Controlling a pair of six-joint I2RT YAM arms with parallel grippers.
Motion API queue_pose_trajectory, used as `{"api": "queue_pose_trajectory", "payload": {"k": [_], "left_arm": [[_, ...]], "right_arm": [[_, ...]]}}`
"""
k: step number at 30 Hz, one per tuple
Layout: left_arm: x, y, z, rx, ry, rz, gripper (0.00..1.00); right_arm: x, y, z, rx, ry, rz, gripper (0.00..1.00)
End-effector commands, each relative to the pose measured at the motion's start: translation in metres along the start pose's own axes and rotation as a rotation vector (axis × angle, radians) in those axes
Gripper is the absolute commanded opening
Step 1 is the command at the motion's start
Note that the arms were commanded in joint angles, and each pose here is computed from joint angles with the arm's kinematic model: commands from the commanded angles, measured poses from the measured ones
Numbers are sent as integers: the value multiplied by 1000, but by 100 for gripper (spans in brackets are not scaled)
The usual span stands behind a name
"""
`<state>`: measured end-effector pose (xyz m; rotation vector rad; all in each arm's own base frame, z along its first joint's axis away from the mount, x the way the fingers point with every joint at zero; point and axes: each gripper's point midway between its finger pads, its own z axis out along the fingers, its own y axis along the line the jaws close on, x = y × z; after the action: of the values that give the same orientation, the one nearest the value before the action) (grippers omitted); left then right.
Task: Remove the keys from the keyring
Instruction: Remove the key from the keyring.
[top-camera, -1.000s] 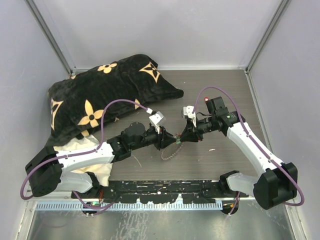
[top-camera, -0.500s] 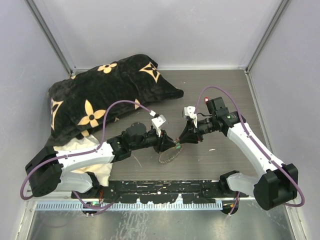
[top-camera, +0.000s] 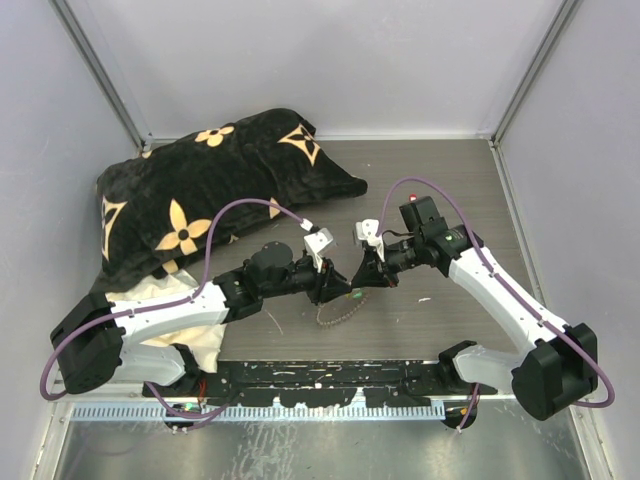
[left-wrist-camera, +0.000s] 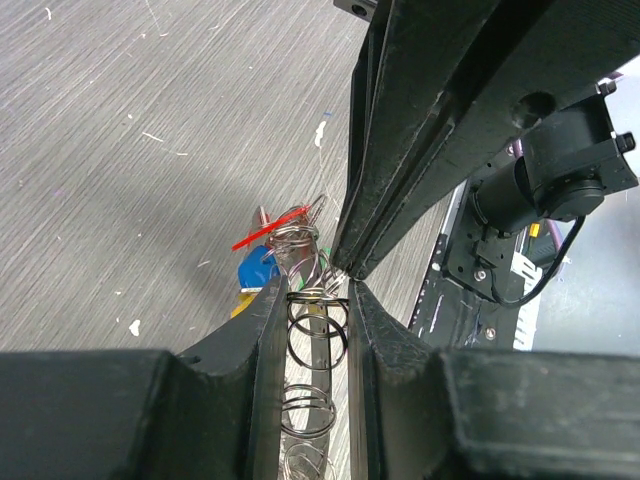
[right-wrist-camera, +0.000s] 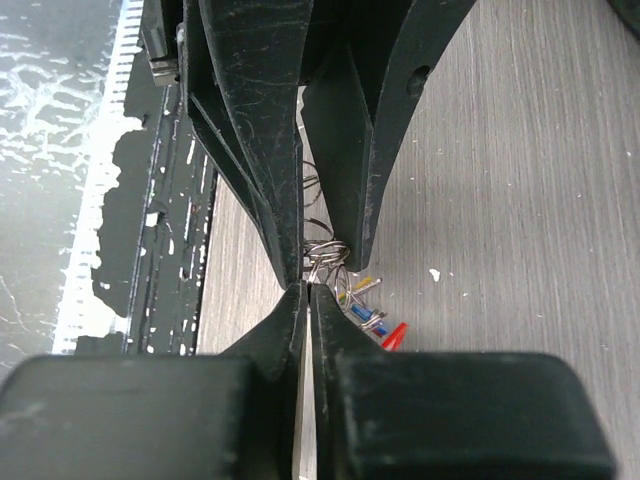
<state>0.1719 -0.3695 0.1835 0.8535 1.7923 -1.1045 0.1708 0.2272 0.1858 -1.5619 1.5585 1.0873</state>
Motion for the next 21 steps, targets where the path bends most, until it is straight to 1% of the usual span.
{"api": "queue_pose_trajectory", "payload": {"k": [1, 4, 7, 8, 11, 14, 18, 19, 21], "left_arm": [[-49, -20, -2, 69, -136, 43, 0], [-50, -21, -2, 79, -136, 47, 0], [-49, -25, -3, 99, -133, 54, 0], [-49, -25, -4, 101, -132, 55, 0], [-48, -27, -6, 111, -131, 59, 0], [-48, -27, -6, 111, -131, 57, 0], [-49, -29, -6, 120, -132, 58, 0], [-49, -30, -6, 123, -130, 57, 0], [-49, -30, -5, 126, -128, 56, 0]], "right_arm": [[-8, -5, -1, 24, -11, -50, 4], [-7, -4, 0, 16, -10, -52, 1], [-4, -6, -1, 29, 5, -52, 2], [-4, -7, -1, 35, 9, -53, 4], [-2, -8, -1, 39, 14, -54, 15], [0, -8, 0, 39, 16, -53, 21], [0, -8, 0, 38, 15, -49, 21], [0, -8, 1, 38, 15, -50, 19], [-2, -8, 0, 41, 12, -50, 11]]}}
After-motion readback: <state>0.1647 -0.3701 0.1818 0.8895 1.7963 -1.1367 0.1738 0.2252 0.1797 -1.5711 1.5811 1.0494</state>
